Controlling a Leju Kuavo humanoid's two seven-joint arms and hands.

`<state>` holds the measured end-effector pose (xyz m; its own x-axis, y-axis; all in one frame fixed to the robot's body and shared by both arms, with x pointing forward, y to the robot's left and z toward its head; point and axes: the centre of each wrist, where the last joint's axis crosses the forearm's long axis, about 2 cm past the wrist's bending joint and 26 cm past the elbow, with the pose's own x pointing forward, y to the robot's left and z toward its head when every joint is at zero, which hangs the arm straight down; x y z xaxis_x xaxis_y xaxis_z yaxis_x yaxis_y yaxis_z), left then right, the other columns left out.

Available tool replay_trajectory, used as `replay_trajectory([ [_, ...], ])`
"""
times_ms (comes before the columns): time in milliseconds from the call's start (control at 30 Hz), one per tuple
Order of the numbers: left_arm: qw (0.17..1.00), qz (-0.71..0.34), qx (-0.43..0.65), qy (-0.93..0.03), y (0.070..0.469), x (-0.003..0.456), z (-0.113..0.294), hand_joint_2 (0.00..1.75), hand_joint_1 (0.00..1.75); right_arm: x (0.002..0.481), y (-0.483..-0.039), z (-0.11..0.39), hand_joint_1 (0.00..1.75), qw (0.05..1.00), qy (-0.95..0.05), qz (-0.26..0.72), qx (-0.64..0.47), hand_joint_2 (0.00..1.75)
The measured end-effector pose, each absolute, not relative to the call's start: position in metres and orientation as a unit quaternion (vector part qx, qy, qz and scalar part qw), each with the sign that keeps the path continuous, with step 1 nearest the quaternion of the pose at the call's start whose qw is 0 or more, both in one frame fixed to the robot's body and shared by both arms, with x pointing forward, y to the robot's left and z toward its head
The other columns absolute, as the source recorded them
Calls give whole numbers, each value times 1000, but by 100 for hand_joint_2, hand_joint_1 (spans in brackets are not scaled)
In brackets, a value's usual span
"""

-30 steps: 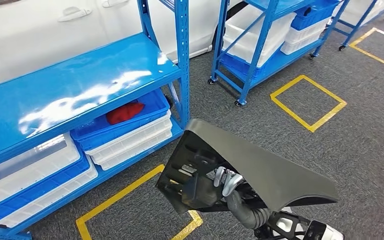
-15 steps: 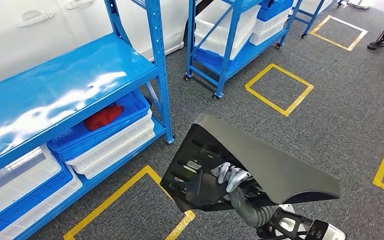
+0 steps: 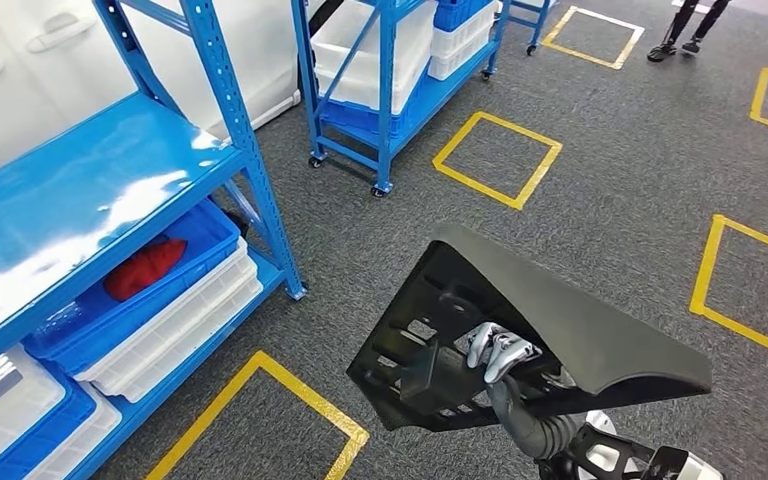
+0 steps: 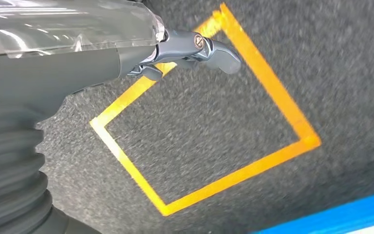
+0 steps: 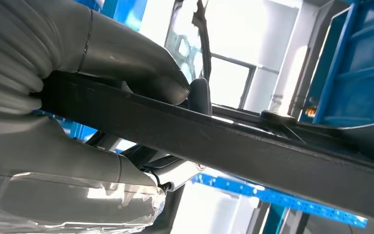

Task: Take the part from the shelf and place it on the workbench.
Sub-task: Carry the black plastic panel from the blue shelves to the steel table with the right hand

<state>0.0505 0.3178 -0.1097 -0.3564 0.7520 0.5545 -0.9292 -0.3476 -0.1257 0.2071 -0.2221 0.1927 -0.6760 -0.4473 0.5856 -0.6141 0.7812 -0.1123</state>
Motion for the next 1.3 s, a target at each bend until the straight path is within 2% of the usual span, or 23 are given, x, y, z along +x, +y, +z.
replay_trajectory([
  [500,526,804,198,-195,320,53,-109,175,0,213,-208,198,175,262,-915,166,256,175],
  [833,511,808,212,-203,326,55,-109,175,0,229,-189,215,175,226,-913,179,288,175],
  [1300,496,805,225,-234,344,59,-107,175,0,232,-183,216,175,226,-912,160,303,175],
])
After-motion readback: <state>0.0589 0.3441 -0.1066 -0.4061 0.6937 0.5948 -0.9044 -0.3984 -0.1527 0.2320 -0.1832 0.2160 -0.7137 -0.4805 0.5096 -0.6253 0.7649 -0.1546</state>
